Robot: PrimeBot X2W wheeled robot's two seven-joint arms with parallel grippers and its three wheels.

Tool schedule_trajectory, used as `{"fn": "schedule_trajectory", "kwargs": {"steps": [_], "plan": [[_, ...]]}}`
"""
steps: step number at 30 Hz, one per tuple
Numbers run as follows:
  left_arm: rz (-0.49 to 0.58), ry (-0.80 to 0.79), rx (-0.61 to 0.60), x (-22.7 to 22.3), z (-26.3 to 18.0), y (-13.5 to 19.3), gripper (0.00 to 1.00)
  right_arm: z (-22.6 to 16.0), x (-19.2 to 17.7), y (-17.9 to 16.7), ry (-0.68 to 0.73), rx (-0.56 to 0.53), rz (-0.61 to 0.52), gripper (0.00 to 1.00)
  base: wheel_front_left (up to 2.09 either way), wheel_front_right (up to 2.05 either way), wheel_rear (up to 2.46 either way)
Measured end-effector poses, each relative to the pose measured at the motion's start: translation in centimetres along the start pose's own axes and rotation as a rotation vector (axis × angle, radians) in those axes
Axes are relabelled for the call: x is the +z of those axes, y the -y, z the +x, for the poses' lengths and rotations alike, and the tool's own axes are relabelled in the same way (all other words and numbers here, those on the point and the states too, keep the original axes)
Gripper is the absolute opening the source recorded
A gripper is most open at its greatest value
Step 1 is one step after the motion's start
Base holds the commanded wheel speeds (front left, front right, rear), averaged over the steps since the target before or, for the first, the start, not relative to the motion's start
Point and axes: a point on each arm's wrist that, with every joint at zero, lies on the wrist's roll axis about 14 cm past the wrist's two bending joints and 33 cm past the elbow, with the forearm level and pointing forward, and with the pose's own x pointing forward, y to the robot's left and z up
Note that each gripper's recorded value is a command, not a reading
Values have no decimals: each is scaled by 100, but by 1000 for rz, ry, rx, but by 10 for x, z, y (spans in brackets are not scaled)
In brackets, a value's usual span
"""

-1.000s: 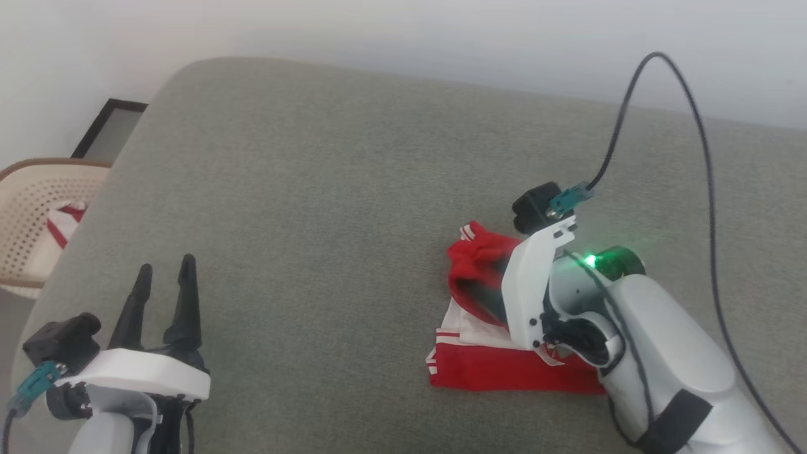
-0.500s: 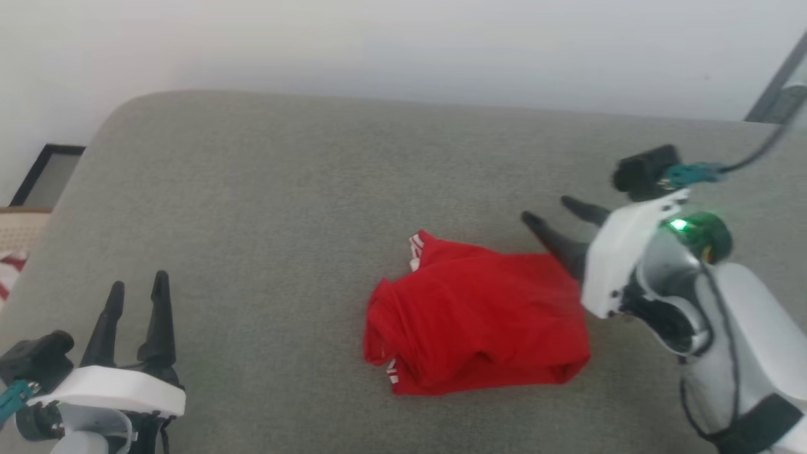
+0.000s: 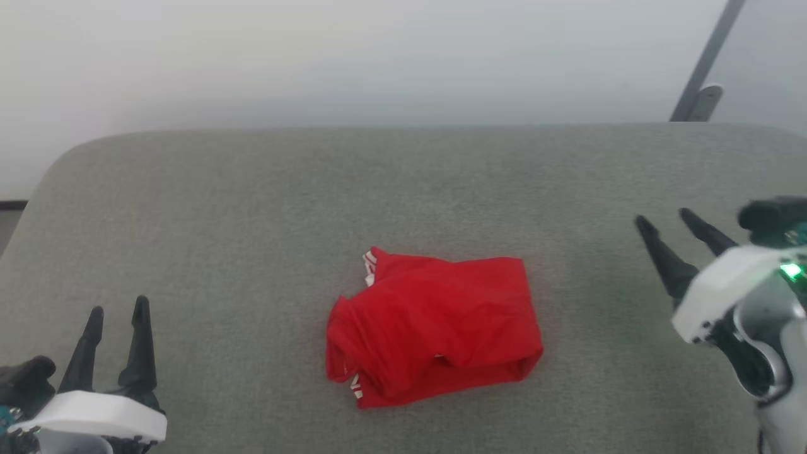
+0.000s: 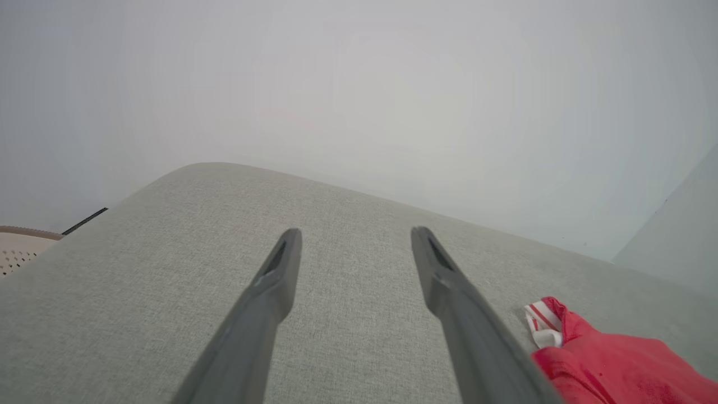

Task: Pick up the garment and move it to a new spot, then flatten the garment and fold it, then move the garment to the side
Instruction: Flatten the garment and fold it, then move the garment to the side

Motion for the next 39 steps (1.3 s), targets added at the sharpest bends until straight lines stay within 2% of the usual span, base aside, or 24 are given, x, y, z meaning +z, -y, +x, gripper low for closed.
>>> {"fn": "schedule_trajectory", "kwargs": {"steps": [4, 11, 24, 39], "plan": [[10, -4, -16, -1, -1, 4, 100, -19, -1, 28, 61, -85, -9, 100, 0, 0, 0], [24, -1, -33, 1, -2, 7, 100, -44, -9, 58, 140, -182, -26, 100, 0, 0, 0], [30, -11, -15, -2, -10, 0, 100, -56, -43, 61, 141, -218, -1, 100, 0, 0, 0], [33, -20, -16, -4, -12, 0, 100, -53, -52, 57, 129, -215, 8, 100, 0, 0, 0]]}}
